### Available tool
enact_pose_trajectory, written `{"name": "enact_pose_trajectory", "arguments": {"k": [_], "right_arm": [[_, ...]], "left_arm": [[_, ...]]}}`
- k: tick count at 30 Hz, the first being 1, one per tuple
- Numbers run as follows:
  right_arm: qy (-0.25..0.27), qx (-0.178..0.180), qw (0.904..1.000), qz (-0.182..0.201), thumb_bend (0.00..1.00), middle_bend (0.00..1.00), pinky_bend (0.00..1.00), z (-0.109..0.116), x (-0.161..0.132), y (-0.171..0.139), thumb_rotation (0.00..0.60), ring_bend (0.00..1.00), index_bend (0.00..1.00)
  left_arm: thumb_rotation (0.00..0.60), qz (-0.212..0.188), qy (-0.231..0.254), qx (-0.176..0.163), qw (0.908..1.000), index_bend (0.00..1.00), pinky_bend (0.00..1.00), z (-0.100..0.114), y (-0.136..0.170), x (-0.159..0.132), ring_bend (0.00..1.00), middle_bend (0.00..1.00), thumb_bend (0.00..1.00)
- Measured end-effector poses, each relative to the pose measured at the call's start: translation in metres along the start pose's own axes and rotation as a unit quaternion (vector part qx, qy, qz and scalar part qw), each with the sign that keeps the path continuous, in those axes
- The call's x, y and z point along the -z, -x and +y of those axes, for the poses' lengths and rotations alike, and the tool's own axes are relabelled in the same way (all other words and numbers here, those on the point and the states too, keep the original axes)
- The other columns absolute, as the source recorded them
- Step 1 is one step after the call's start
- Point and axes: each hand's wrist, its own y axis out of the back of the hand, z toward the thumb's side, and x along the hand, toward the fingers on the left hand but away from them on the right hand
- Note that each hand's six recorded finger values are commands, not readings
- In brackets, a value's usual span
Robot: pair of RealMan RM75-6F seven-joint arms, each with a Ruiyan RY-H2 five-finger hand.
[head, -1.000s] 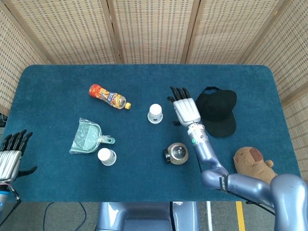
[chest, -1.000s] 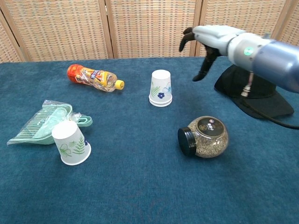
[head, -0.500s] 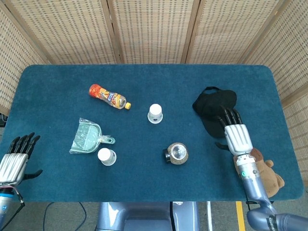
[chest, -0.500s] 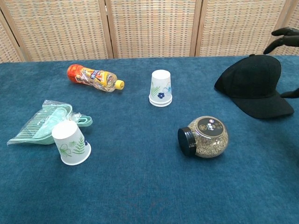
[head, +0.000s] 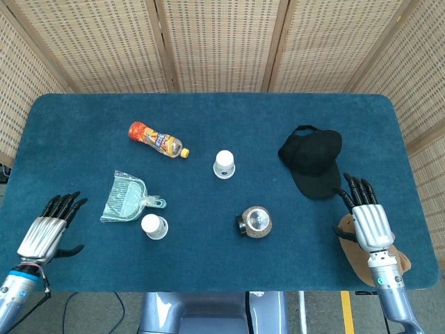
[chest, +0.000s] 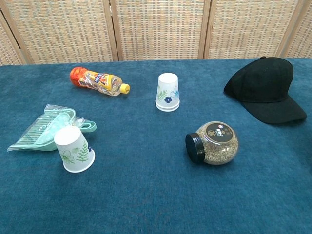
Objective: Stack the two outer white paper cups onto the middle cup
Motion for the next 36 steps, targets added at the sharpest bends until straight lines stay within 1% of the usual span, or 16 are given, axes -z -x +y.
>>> {"name": "enact_pose_trajectory", "arguments": {"k": [4, 6, 11, 15, 21, 27, 31, 36], "right_arm": [[0.007, 0.004, 1.0, -0.001, 0.2, 0.0, 0.0, 0.002, 0.001, 0.001, 0.6, 0.0, 0.24], [0.01, 0.005, 0.9999, -0.002, 0.2, 0.0, 0.0, 0.003, 0.003, 0.001, 0.6, 0.0, 0.24], [0.016, 0.01, 0.9998, -0.006, 0.2, 0.0, 0.0, 0.007, 0.007, 0.001, 0.6, 0.0, 0.24], [0.022, 0.013, 0.9996, -0.009, 0.2, 0.0, 0.0, 0.01, 0.01, 0.001, 0.6, 0.0, 0.24], [0.026, 0.013, 0.9995, -0.015, 0.2, 0.0, 0.0, 0.011, 0.015, 0.002, 0.6, 0.0, 0.24], [0.031, 0.015, 0.9993, -0.015, 0.2, 0.0, 0.0, 0.013, 0.016, 0.003, 0.6, 0.0, 0.25], [0.036, 0.017, 0.9991, -0.015, 0.2, 0.0, 0.0, 0.014, 0.017, 0.003, 0.6, 0.0, 0.25], [0.041, 0.021, 0.9988, -0.014, 0.2, 0.0, 0.0, 0.017, 0.017, 0.002, 0.6, 0.0, 0.25]], "left_arm": [[0.6, -0.024, -0.002, 0.022, 0.9995, 0.24, 0.0, 0.006, -0.025, -0.015, 0.0, 0.0, 0.24], [0.6, -0.035, -0.01, 0.036, 0.9987, 0.26, 0.0, 0.007, -0.037, -0.024, 0.0, 0.0, 0.24], [0.6, -0.05, -0.027, 0.062, 0.9964, 0.25, 0.0, 0.004, -0.059, -0.045, 0.0, 0.0, 0.24], [0.6, -0.062, -0.036, 0.079, 0.9943, 0.24, 0.0, -0.003, -0.071, -0.062, 0.0, 0.0, 0.24], [0.6, -0.084, -0.045, 0.093, 0.991, 0.24, 0.0, -0.013, -0.082, -0.09, 0.0, 0.0, 0.24], [0.6, -0.1, -0.046, 0.103, 0.9885, 0.25, 0.0, -0.022, -0.085, -0.112, 0.0, 0.0, 0.24], [0.6, -0.103, -0.05, 0.108, 0.9875, 0.28, 0.0, -0.028, -0.087, -0.12, 0.0, 0.0, 0.24], [0.6, -0.099, -0.055, 0.11, 0.9874, 0.31, 0.0, -0.035, -0.09, -0.123, 0.0, 0.0, 0.24]]}}
